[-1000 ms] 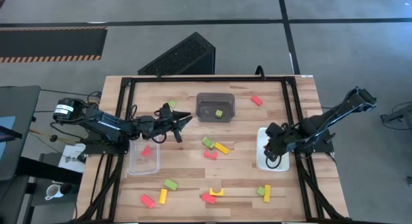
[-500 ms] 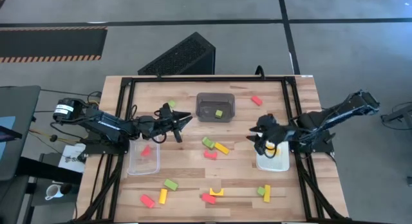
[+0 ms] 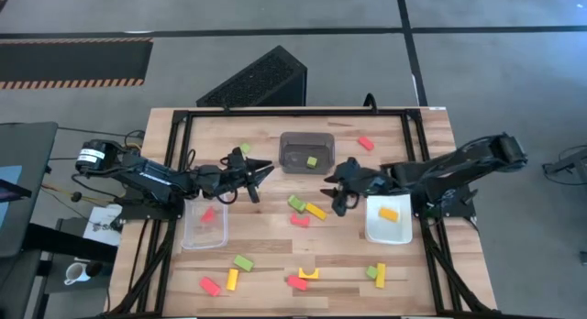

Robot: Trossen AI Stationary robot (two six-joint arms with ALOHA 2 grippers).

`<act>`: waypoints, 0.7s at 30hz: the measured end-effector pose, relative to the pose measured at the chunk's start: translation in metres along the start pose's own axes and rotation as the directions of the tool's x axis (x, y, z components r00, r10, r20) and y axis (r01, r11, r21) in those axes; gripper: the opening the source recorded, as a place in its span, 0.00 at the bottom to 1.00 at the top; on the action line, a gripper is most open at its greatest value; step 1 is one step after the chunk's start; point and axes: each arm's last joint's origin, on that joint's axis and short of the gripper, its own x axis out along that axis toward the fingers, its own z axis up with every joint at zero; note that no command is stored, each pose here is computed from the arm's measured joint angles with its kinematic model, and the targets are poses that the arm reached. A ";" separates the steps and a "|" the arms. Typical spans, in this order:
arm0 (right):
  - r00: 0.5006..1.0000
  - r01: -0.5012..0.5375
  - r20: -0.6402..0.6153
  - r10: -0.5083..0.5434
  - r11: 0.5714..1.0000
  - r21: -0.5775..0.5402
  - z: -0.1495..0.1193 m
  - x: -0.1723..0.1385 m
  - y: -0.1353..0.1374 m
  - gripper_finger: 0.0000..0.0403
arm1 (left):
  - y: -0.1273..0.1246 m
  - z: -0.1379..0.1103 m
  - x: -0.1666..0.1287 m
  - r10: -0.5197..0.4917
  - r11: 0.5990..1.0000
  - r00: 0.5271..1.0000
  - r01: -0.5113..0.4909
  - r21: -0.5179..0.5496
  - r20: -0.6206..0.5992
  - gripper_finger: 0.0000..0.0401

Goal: Sort & place blocks by color
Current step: Put the green block into the black bin

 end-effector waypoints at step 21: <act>0.990 -0.106 -0.090 0.110 0.993 0.048 -0.040 0.101 0.016 0.49 | 0.000 0.000 0.000 0.000 0.999 1.000 0.000 -0.046 -0.001 0.19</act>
